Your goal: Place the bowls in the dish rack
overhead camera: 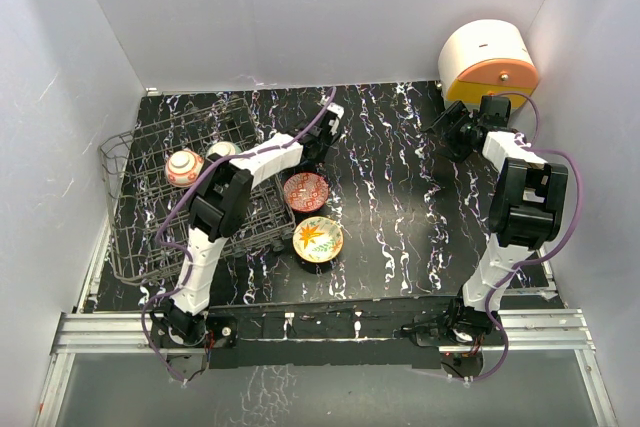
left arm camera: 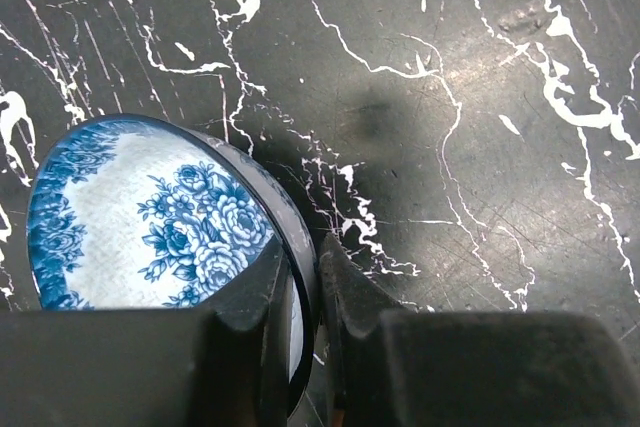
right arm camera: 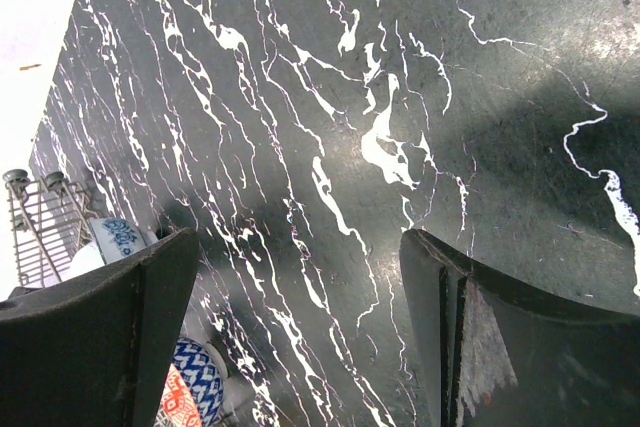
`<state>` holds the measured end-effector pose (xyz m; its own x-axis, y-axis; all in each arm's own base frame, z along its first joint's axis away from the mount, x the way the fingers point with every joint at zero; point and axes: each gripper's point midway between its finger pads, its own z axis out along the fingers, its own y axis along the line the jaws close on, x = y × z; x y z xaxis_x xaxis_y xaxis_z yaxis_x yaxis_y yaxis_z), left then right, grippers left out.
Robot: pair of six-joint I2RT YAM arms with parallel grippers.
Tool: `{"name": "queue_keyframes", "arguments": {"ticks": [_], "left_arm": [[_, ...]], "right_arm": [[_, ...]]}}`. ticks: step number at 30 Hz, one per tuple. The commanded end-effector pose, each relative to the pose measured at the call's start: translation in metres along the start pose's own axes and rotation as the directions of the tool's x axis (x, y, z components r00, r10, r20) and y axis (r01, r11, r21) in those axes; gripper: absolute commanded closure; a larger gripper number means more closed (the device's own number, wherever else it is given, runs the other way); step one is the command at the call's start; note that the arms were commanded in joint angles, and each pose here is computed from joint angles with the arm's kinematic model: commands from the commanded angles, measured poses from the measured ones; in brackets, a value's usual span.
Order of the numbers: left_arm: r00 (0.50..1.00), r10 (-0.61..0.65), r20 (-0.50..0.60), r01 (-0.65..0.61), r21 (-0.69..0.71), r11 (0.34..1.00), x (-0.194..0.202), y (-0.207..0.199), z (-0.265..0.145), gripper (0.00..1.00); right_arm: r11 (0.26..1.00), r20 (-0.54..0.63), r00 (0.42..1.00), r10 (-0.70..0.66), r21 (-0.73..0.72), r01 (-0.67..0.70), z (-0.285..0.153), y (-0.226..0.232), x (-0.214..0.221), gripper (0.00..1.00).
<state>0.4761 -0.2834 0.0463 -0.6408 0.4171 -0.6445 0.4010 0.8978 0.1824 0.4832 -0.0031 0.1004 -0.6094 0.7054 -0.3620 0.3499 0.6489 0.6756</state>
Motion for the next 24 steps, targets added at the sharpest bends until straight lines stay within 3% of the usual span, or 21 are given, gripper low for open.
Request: {"name": "queue_keyframes", "arguments": {"ticks": [1,7,12,15,18,20,24], "left_arm": [[1.000,-0.012,-0.019,0.012,0.000,1.000,0.000,0.003,-0.010,1.00],[0.986,-0.086,0.141,0.076,0.076,0.994,-0.076,-0.001,-0.051,1.00],[0.921,-0.271,0.280,0.221,0.197,0.955,-0.139,0.023,-0.115,1.00],[0.788,-0.551,0.274,0.455,0.342,0.822,-0.148,0.071,-0.143,1.00],[0.584,-0.768,0.263,0.621,0.464,0.632,-0.134,0.130,-0.168,1.00],[0.453,-0.853,0.259,0.686,0.510,0.519,-0.114,0.166,-0.182,1.00],[0.242,-0.919,0.312,0.714,0.584,0.387,-0.079,0.223,-0.220,1.00]], "right_arm": [[0.999,0.053,0.998,-0.029,-0.019,0.030,-0.006,0.005,-0.015,0.16],[0.999,0.058,0.998,-0.029,-0.027,0.031,-0.008,0.009,-0.017,0.16],[0.999,0.066,0.997,-0.035,-0.036,0.037,-0.009,0.014,-0.022,0.17],[0.998,0.065,0.997,-0.030,-0.044,0.033,-0.009,0.016,-0.024,0.17],[0.998,0.057,0.998,-0.025,-0.063,0.029,-0.008,0.019,-0.023,0.18],[0.997,0.052,0.998,-0.022,-0.071,0.026,-0.007,0.019,-0.021,0.18],[0.996,0.039,0.999,-0.013,-0.084,0.016,-0.004,0.019,-0.018,0.19]]}}
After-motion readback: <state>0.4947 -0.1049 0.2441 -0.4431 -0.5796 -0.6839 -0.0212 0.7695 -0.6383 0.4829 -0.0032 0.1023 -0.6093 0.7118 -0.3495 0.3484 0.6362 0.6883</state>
